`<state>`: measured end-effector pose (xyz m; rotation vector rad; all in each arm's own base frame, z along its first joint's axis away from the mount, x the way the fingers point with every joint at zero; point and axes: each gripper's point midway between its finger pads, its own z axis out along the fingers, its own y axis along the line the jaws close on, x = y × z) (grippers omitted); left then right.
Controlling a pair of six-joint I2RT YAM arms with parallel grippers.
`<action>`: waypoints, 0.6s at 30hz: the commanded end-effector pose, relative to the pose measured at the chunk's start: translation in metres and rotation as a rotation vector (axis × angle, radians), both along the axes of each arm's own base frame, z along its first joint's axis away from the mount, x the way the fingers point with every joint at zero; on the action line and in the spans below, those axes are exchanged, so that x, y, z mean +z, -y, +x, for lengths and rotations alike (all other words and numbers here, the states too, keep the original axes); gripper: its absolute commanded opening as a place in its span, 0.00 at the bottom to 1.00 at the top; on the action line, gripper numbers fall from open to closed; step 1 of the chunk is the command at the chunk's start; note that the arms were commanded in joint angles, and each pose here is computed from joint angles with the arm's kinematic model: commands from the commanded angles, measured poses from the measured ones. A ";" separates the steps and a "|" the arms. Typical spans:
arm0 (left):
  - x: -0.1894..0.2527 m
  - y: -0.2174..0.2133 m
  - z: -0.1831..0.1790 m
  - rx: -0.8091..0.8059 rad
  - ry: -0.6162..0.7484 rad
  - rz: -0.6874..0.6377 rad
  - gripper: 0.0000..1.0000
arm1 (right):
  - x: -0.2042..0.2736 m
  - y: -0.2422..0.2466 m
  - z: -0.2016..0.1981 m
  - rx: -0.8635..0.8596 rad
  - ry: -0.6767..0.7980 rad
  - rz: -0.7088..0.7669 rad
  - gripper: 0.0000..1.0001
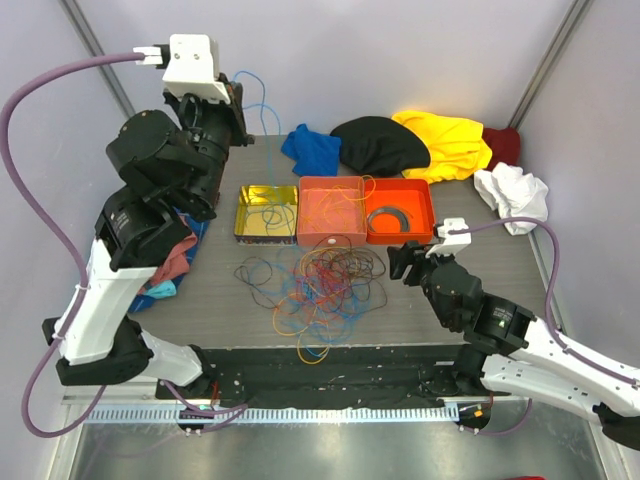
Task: Untangle the cables
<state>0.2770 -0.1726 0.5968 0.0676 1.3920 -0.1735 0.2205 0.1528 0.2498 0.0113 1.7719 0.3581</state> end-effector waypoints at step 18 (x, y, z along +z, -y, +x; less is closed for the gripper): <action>-0.007 0.035 0.009 -0.099 -0.027 0.039 0.00 | -0.056 -0.161 -0.025 0.604 -0.180 0.070 0.76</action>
